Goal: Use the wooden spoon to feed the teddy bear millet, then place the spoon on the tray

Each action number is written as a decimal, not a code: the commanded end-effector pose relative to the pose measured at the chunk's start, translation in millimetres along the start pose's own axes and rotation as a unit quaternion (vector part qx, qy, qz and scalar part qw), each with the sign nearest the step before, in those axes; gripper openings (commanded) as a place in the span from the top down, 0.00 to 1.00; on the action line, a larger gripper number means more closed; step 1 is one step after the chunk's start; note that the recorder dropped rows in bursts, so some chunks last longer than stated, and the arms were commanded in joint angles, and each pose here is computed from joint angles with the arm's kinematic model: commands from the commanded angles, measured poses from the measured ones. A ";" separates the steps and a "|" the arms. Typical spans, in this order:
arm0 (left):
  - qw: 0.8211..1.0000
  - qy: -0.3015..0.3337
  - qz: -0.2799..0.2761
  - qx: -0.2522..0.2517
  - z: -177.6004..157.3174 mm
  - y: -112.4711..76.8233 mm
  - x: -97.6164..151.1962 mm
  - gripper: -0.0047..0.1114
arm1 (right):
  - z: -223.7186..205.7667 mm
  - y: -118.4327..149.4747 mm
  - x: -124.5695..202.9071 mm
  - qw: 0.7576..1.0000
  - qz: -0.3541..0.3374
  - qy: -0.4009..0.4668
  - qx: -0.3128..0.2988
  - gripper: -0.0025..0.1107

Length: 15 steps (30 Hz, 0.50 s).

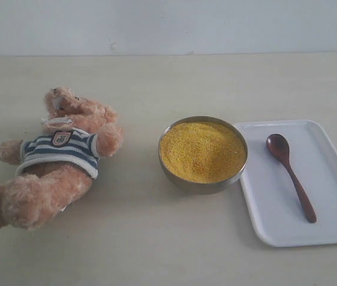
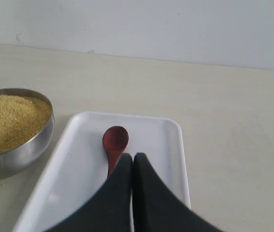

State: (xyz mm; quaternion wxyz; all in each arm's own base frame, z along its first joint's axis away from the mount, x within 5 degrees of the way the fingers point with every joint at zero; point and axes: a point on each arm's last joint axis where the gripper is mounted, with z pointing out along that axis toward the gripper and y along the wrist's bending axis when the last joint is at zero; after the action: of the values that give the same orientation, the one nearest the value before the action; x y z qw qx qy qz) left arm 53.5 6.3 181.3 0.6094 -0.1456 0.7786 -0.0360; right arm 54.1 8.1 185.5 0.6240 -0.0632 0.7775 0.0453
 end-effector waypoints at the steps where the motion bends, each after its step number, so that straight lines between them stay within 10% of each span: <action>1: 1.000 -0.007 0.003 0.000 -0.6 -0.3 -2.0 0.93 | -1.8 0.2 -16.1 0.996 0.001 -0.089 0.000 0.98; 7: 1.000 -0.007 0.003 0.000 -0.6 -0.3 -2.0 0.93 | -10.9 -2.3 -42.4 0.951 0.195 -0.239 -0.035 0.98; 15: 1.000 -0.007 0.003 0.000 -0.6 -0.3 -2.0 0.93 | -13.7 -1.7 -49.1 0.908 0.347 -0.222 -0.074 0.98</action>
State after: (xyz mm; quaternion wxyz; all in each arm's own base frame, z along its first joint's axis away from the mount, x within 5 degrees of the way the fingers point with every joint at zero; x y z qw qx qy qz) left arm 53.5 6.3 181.3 0.6094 -0.1456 0.7786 -0.0360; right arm 53.2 5.5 230.0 0.7334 0.1649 0.5806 0.3129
